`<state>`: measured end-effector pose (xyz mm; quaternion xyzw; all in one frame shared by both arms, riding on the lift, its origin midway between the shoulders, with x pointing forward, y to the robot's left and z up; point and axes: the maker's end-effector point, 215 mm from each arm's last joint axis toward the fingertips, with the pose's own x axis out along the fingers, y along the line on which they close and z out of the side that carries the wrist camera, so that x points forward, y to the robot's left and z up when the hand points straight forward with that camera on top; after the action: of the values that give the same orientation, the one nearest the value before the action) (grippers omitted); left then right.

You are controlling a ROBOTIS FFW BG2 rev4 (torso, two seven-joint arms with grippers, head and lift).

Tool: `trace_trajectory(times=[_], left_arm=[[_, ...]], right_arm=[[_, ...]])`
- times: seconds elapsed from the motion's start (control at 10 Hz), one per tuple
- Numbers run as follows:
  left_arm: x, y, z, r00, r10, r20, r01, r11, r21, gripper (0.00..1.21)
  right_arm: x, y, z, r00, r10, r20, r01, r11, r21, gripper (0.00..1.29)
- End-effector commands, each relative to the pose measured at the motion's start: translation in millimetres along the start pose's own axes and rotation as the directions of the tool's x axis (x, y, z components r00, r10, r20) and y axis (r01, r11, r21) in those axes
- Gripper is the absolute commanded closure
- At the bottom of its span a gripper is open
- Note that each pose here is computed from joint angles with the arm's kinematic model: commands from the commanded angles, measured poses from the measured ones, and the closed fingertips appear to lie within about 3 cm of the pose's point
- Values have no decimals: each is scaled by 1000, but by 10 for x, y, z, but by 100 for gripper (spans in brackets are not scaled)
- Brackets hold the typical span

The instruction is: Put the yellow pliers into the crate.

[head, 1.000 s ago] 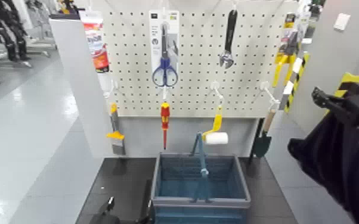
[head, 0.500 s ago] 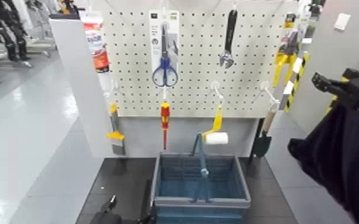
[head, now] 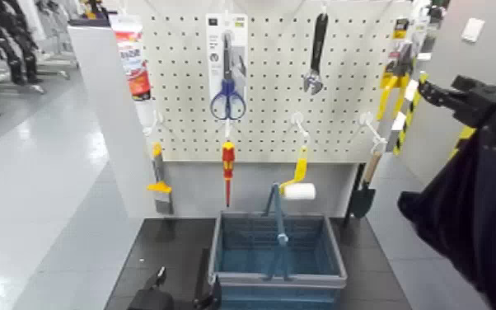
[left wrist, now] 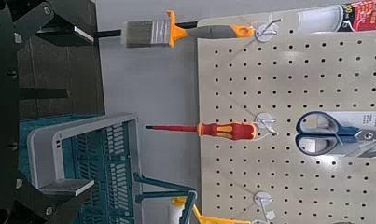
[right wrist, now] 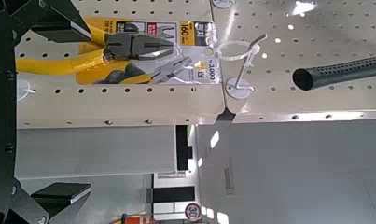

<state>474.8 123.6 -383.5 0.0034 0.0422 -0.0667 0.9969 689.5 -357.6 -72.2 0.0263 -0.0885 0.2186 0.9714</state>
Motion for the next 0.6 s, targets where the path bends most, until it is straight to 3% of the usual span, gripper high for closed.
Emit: trace_trajectory(times=[0.1,0.4,0.6], left_arm=[[28,-41,28,1000,-11,3,11,1000,0,22],[43,-64,25,1000,-19,0,19,1000,0,22],[60,-69,30,1000,-22,-1,22,1000,0,22]], right_arm=[[153,-4,107,999,42,15,-42,999,14,17],[416,264,40,987,161,12,-162,985,61,18],[524,399,40,976,216,3,-216,974,63,18]])
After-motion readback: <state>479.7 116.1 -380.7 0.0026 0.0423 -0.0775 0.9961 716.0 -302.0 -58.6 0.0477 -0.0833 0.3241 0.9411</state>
